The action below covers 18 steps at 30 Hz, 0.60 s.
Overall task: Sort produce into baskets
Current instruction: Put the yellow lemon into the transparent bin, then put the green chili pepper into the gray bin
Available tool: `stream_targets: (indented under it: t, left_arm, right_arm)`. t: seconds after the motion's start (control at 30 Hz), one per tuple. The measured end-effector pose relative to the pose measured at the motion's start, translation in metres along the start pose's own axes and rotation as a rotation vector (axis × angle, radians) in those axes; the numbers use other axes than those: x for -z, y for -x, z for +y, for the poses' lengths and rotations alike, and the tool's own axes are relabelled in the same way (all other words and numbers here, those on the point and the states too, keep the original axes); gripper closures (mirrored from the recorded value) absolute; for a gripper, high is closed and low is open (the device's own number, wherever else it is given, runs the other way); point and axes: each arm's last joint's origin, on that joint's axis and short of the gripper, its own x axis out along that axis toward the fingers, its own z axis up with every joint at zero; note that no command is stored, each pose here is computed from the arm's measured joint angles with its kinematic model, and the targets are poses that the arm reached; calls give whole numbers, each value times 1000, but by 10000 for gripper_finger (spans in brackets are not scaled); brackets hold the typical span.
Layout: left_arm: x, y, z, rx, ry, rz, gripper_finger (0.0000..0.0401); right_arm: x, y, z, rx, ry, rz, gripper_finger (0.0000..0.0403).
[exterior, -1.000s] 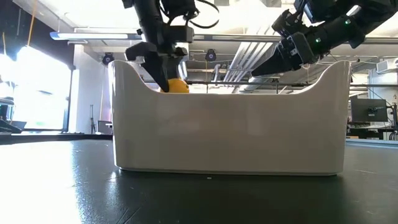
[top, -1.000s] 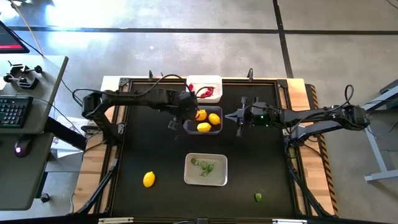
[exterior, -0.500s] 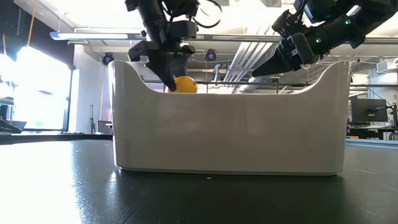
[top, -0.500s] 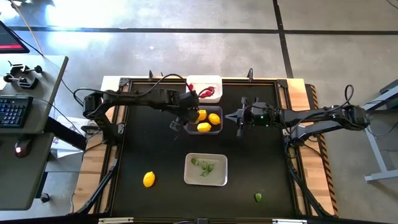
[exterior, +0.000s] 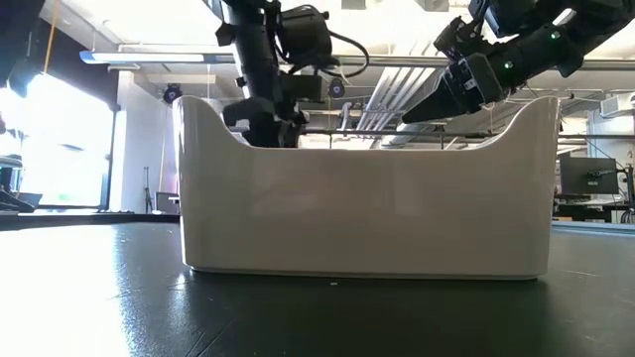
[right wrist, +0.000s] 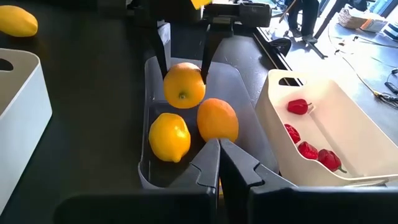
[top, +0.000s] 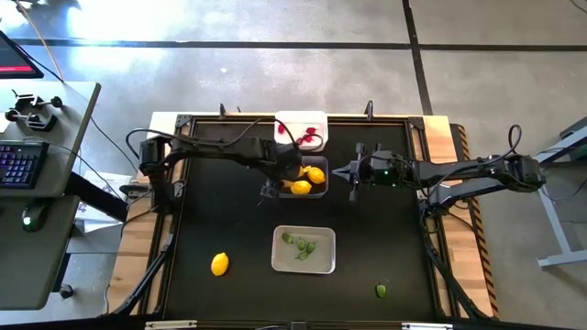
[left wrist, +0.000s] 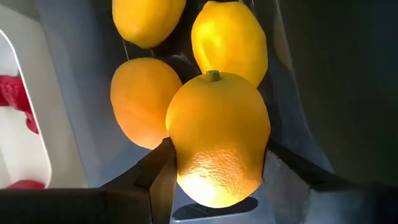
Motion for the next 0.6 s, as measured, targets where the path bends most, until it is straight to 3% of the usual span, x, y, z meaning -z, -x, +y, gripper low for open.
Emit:
stream_targets:
  t: [0.4,0.6]
  left_arm:
    - [1,-2,-1,4,74,15,139]
    - [2,2,-1,6,77,17,124]
  right_arm:
    - [1,0,0,-3,1,12,403]
    - [2,0,0,-5,2,22,403]
